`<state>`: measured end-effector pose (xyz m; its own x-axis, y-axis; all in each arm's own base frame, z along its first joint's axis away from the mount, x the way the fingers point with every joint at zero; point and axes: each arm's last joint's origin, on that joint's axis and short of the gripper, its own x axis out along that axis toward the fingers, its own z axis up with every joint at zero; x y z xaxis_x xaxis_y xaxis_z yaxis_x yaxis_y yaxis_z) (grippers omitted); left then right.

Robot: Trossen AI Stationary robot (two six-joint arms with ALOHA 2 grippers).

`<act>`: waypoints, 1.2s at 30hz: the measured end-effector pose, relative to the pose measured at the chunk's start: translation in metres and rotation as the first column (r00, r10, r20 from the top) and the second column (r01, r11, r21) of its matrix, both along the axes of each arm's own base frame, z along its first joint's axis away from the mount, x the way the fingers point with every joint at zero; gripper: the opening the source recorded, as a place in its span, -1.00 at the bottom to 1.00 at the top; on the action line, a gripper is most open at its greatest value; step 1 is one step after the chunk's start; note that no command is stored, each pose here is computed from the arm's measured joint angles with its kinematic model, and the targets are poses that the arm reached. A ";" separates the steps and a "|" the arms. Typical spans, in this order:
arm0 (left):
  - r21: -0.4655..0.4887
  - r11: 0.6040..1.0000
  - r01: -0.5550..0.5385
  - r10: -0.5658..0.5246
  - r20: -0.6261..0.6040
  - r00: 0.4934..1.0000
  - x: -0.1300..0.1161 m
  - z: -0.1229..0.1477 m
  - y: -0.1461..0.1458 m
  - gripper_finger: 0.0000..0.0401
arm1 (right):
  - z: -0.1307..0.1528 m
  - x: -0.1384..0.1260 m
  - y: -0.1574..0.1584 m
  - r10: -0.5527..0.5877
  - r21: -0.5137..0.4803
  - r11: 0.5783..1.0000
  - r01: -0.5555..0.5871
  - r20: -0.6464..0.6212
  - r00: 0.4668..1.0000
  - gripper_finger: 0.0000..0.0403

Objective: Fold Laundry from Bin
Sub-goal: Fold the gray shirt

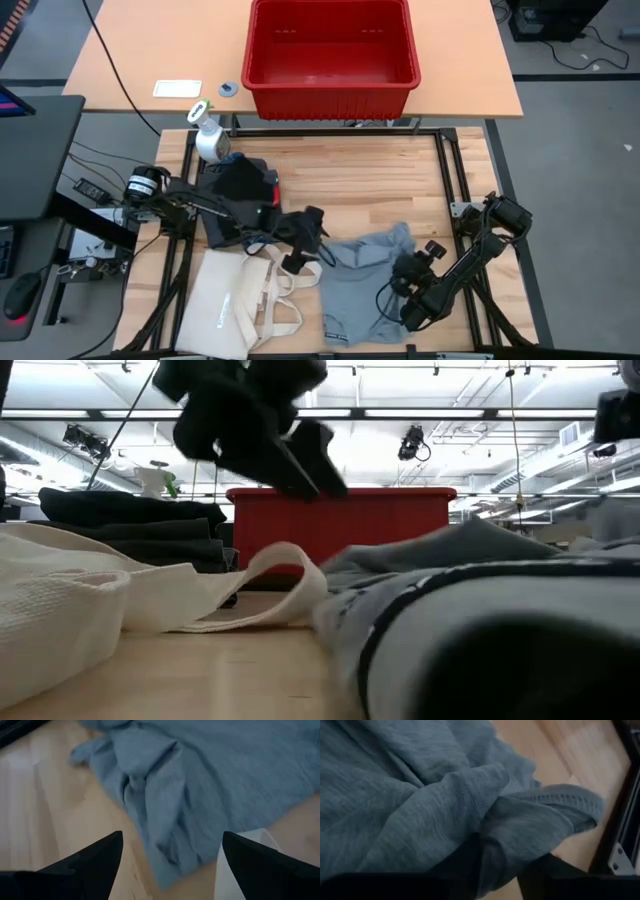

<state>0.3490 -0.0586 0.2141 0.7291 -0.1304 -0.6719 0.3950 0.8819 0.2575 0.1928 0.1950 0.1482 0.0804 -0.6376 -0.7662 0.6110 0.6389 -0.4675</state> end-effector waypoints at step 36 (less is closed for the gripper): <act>0.044 0.999 -0.027 0.025 0.063 0.998 0.075 -0.059 -0.046 0.66 | 0.064 -0.003 0.034 -0.001 0.036 0.999 -0.006 0.186 0.982 0.08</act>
<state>0.4241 -0.1047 0.1547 0.7728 -0.0816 -0.6293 0.3538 0.8786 0.3206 0.1896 0.2288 0.2121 0.2255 -0.6094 -0.7601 0.6835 0.6549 -0.3223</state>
